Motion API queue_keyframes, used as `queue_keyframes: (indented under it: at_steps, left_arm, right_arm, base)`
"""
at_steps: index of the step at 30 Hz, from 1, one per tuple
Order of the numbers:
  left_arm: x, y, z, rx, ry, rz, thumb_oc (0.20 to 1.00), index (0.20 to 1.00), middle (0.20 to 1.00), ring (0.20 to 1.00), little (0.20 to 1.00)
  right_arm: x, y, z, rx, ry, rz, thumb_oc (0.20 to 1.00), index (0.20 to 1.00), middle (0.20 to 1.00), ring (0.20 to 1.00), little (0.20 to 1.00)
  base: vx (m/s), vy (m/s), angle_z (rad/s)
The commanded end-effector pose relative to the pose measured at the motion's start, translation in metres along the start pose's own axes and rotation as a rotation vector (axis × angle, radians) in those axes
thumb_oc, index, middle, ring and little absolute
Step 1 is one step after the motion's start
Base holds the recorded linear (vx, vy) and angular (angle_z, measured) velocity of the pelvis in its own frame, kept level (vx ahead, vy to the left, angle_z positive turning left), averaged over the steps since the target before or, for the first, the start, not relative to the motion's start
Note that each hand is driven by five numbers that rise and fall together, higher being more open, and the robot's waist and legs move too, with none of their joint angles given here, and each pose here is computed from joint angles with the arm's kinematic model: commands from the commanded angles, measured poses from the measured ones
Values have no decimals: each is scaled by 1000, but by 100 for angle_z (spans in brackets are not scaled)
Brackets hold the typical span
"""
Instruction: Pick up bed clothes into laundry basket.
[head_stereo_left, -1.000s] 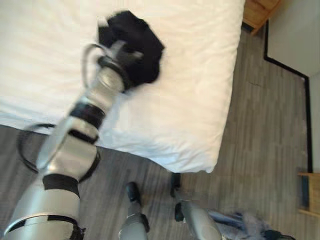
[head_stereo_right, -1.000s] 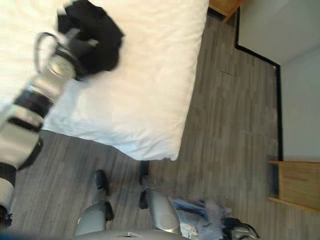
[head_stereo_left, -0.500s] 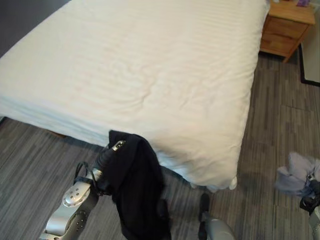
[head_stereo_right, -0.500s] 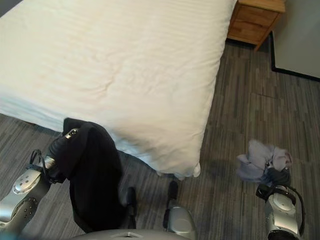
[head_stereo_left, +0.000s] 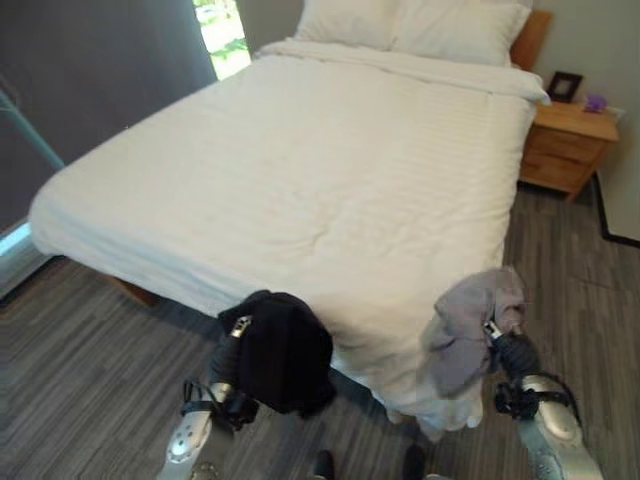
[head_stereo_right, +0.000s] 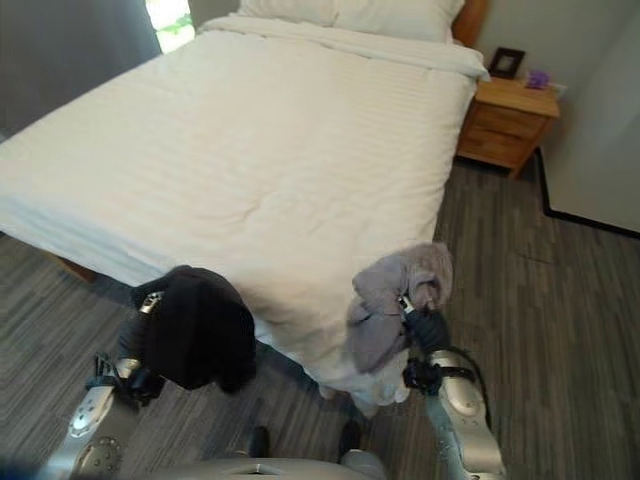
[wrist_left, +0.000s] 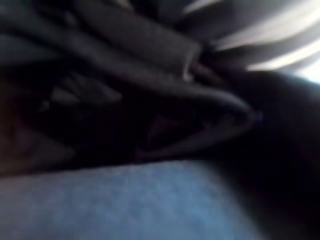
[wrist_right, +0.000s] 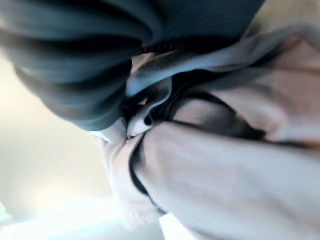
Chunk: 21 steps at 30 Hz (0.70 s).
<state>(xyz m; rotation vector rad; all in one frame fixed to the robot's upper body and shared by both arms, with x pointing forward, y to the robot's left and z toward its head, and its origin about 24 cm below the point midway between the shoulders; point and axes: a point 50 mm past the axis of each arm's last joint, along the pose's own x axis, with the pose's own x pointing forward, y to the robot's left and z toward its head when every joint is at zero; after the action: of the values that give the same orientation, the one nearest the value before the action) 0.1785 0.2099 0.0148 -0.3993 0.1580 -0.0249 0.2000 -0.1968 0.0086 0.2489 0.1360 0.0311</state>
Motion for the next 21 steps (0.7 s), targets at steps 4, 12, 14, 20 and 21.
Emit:
queue_keyframes:
  at_steps: [4, 12, 14, 20, 21]
  left_arm:
    - [11, -3, 26, 156, -122, -54, 200, 200, 200, 200, 200]
    - [18, 14, 49, 252, -298, 140, 200, 200, 200, 200, 200]
    - [18, 15, 52, 259, -310, 143, 200, 200, 200, 200, 200]
    - [17, 26, 68, 248, -406, 252, 200, 200, 200, 200, 200]
    - [15, 29, 75, 247, -449, 286, 200, 200, 200, 200, 200]
  right_arm:
    - [11, 16, 51, 16, -227, 148, 200, 200, 200, 200, 200]
    - [29, -3, 44, 64, -168, 113, 200, 200, 200, 200, 200]
    - [27, -2, 42, 63, -155, 125, 200, 200, 200, 200, 200]
    - [33, 3, 43, 28, -143, 170, 200, 200, 200, 200, 200]
    - [38, 6, 47, 32, -158, 183, 200, 200, 200, 200, 200]
  base:
    - [-7, -29, 9]
    - [-9, -49, -6]
    - [17, -41, -10]
    - [-2, -34, -39]
    - [-56, 20, -140]
